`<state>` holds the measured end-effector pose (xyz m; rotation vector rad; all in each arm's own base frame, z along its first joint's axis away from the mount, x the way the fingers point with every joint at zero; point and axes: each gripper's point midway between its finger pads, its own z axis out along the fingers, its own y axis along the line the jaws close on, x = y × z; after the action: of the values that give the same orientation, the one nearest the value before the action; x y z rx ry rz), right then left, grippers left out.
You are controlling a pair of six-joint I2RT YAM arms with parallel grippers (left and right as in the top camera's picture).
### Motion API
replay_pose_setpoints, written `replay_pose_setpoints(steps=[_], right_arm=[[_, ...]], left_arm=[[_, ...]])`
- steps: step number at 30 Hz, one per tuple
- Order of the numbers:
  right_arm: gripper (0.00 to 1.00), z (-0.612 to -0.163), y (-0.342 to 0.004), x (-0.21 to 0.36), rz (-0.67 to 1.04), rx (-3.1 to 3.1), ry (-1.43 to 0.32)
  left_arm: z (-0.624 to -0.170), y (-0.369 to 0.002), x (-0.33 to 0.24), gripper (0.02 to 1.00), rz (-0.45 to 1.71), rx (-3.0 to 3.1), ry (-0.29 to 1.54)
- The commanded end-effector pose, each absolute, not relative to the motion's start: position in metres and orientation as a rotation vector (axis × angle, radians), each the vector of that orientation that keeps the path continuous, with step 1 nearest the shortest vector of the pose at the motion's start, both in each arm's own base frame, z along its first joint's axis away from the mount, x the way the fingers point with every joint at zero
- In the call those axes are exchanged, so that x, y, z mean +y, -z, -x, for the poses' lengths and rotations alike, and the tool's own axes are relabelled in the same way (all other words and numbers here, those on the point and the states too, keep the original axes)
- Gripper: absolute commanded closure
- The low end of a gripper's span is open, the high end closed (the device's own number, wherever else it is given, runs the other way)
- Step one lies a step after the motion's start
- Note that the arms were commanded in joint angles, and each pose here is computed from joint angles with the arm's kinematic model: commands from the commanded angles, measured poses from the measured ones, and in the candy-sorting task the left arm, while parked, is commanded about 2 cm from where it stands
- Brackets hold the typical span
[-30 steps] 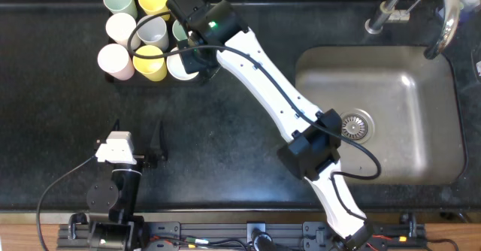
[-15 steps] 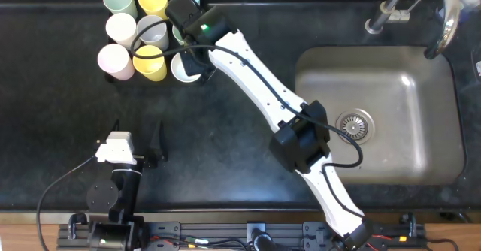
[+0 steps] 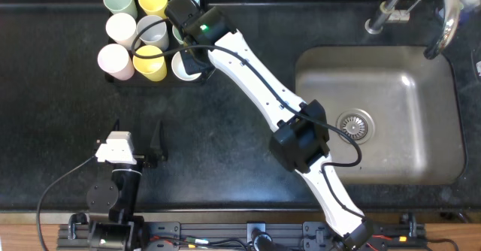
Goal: Store Cups
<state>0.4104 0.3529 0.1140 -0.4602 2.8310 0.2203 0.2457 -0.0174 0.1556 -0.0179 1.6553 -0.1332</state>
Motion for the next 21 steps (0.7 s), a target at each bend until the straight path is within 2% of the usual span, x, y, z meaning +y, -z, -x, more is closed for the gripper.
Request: replay_pose_setpoints(steps=[1, 9, 12, 15, 18, 21], right_arm=[[0.958, -0.4157, -0.1157, 0.3577, 0.443, 2.809, -0.225], [0.952, -0.4149, -0.1157, 0.3587, 0.448, 2.81, -0.228], [0.901, -0.4144, -0.1157, 0.359, 0.45, 2.81, -0.229], [0.781, -0.4146, -0.1158, 0.3594, 0.454, 2.808, -0.23], [0.744, -0.4156, -0.1165, 0.3602, 0.454, 2.803, -0.234], [0.612, -0.4171, -0.1239, 0.3609, 0.449, 2.787, -0.252]], left_arm=[[-0.2452, -0.1562, -0.0178, 0.018, 0.002, 1.651, 0.127], [-0.2452, -0.1562, -0.0178, 0.018, 0.002, 1.651, 0.127], [-0.2452, -0.1562, -0.0178, 0.018, 0.002, 1.651, 0.127], [-0.2452, -0.1562, -0.0178, 0.018, 0.002, 1.651, 0.127], [-0.2452, -0.1562, -0.0178, 0.018, 0.002, 1.651, 0.127], [-0.2452, -0.1562, -0.0178, 0.018, 0.002, 1.651, 0.127]])
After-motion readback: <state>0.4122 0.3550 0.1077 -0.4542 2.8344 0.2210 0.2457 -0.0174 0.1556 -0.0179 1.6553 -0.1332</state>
